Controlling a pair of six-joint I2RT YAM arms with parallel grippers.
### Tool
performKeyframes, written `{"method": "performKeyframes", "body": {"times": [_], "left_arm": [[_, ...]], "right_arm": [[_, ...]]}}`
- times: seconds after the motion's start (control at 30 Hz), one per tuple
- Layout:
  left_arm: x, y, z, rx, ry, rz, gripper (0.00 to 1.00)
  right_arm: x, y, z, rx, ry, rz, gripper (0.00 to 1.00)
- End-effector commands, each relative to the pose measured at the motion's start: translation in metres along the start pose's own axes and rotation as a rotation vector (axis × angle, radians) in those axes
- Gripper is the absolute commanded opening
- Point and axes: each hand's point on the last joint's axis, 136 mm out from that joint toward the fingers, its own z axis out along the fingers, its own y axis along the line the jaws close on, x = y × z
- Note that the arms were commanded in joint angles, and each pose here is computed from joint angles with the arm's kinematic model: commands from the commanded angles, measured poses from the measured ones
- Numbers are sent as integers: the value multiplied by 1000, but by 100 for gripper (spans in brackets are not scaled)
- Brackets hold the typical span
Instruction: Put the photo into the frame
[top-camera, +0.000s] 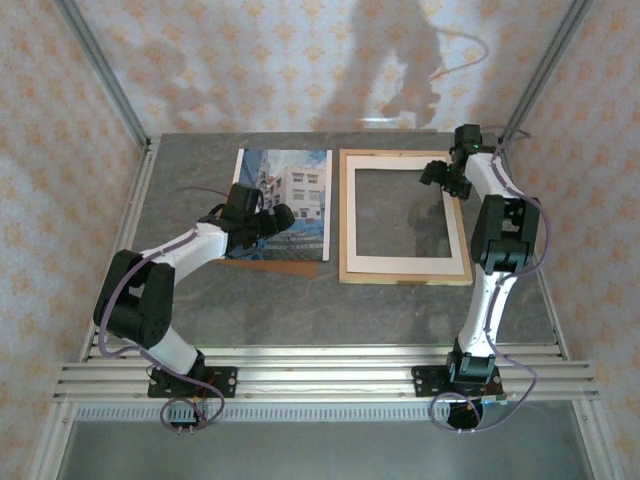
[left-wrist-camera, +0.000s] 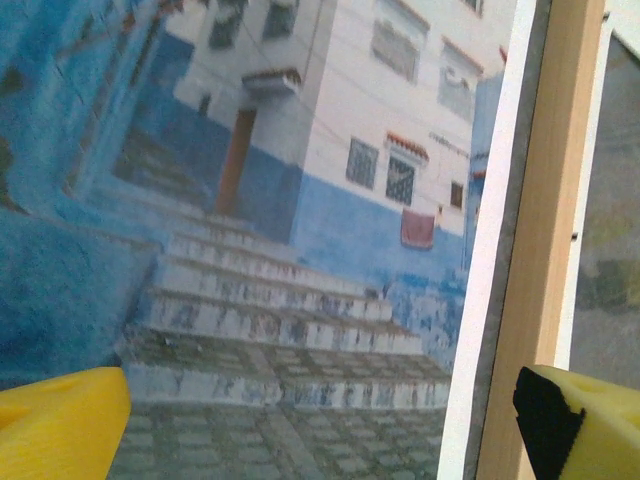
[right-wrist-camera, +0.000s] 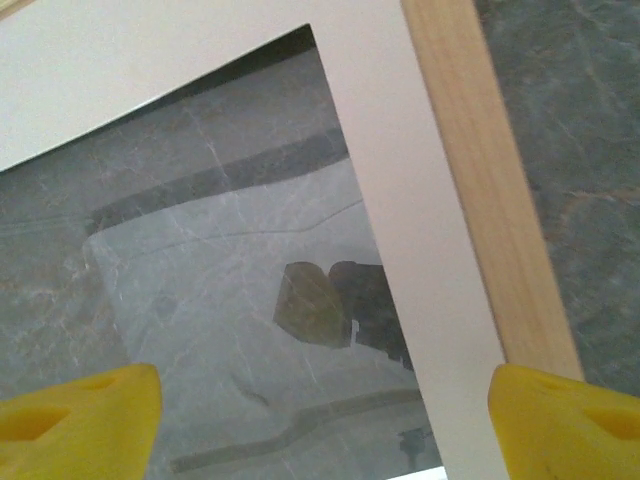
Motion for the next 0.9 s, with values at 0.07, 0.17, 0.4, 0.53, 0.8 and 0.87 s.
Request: {"method": "performKeyframes", "body": {"times": [0.07, 0.17, 0.4, 0.53, 0.8, 0.87], "left_arm": [[8, -7, 4, 21, 12, -2, 100], [7, -6, 3, 16, 11, -3, 100], [2, -10, 1, 14, -2, -4, 100], [-3, -10, -3, -3, -20, 10, 100], [-26, 6, -7, -52, -87, 8, 100], [-29, 10, -4, -43, -87, -10, 100]], "right_arm": [[-7, 17, 11, -69, 6, 16, 84], [-2, 15, 21, -66, 34, 18, 84], [7, 18, 27, -81, 64, 10, 84], [-2, 20, -1, -67, 3, 1, 84], [13, 46, -70, -80, -107, -46, 85], [24, 55, -82, -77, -121, -68, 85]]}}
